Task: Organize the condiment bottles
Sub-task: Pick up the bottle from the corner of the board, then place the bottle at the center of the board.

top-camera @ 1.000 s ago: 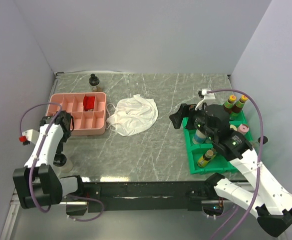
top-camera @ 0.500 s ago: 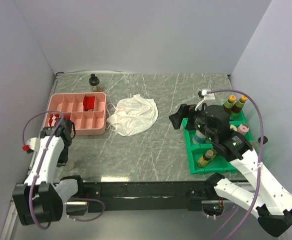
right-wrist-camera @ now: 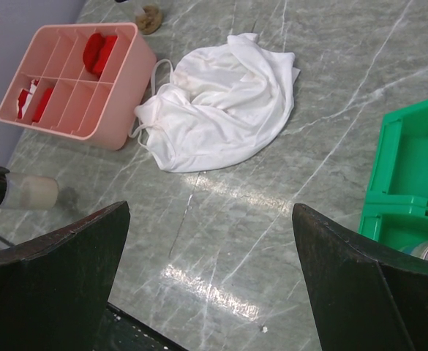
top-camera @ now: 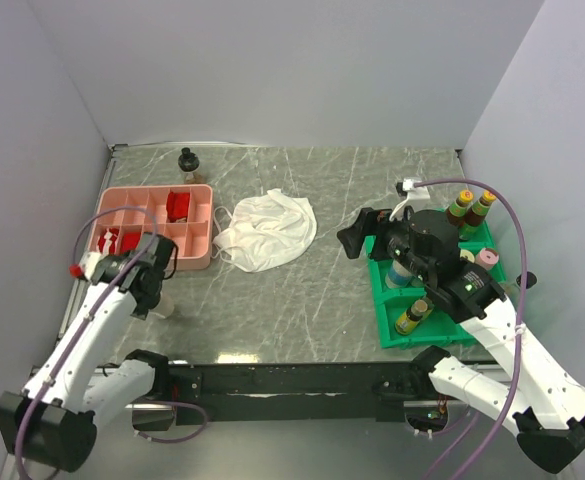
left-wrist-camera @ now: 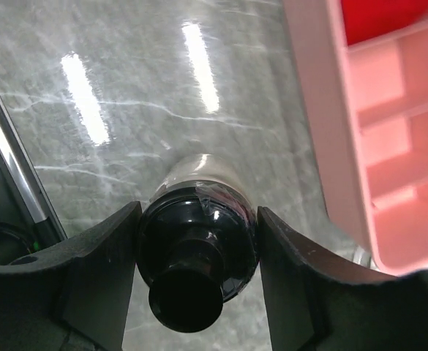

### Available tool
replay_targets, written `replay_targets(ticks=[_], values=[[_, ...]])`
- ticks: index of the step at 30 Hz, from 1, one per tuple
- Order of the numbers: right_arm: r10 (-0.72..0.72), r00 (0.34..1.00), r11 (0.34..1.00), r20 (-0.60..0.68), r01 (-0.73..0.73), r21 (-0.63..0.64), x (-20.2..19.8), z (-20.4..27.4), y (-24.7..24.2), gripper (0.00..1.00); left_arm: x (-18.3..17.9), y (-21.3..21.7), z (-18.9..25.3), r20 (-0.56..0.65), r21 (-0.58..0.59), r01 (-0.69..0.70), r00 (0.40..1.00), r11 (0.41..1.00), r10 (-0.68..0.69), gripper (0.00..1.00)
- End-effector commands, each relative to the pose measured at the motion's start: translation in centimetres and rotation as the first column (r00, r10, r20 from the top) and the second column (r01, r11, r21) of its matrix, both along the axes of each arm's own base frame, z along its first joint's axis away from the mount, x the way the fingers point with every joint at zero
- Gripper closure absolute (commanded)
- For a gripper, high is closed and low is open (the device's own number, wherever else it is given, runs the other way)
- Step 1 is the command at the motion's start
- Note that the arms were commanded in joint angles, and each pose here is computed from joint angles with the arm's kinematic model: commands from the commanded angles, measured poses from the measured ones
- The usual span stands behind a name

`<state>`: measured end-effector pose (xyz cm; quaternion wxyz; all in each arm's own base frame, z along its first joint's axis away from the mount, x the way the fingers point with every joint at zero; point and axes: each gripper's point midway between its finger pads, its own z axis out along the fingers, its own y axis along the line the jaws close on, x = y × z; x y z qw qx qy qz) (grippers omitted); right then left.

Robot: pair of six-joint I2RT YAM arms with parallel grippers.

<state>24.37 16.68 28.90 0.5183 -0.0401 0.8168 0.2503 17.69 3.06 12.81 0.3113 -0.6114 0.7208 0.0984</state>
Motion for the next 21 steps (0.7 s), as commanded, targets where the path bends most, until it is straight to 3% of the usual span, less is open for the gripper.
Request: replay_targets(ticks=[1,8,10,13,14,16,17,18,19,20,21], values=[[0.008,0.999,0.999,0.045,-0.01,0.032,0.1,1.3,0.4,0.0,1.4,-0.4,4.3,0.071,0.09,0.024,0.997,0.996,-0.03,0.99],[-0.006,0.998,1.0,0.061,0.005,0.02,-0.2,1.6,-0.3,0.0,4.6,-5.0,7.5,0.109,0.179,0.246,0.957,0.953,-0.268,0.99],[-0.021,0.998,1.0,0.066,0.02,0.012,-0.2,1.6,-0.6,0.0,5.8,-6.5,8.7,0.112,0.233,0.336,0.923,0.913,-0.368,0.99],[-0.069,0.995,0.998,0.067,0.069,-0.007,0.1,1.2,-1.6,0.0,8.4,-11.2,10.4,0.127,0.294,0.533,0.801,0.793,-0.586,0.99],[-0.081,0.994,0.997,0.067,0.082,-0.015,0.1,1.0,-1.8,0.0,8.8,-12.9,10.7,0.129,0.309,0.587,0.754,0.748,-0.645,0.99],[-0.149,0.987,0.988,0.065,0.151,-0.039,0.5,0.6,-3.1,0.0,10.4,-16.8,12.1,0.168,0.339,0.71,0.599,0.617,-0.783,0.99],[-0.17,0.983,0.984,0.066,0.173,-0.042,0.5,0.5,-3.5,0.0,10.9,-18.6,13.0,0.201,0.354,0.755,0.515,0.552,-0.833,0.99],[-0.192,0.979,0.98,0.068,0.195,-0.046,0.4,0.5,-4.1,0.0,11.1,-19.8,13.5,0.173,0.4,0.802,0.409,0.443,-0.896,0.99],[-0.214,0.974,0.975,0.074,0.218,-0.046,0.4,0.5,-4.5,0.0,12.0,-22.1,14.9,0.268,0.433,0.804,0.318,0.409,-0.909,0.99],[-0.221,0.971,0.974,0.089,0.224,-0.033,0.1,0.9,-4.9,0.0,11.7,-24.0,15.4,0.306,0.437,0.835,0.213,0.335,-0.928,0.99],[-0.221,0.97,0.974,0.101,0.224,-0.022,0.0,1.3,-5.0,0.0,11.8,-24.9,15.6,0.296,0.466,0.84,0.149,0.278,-0.944,0.99]])
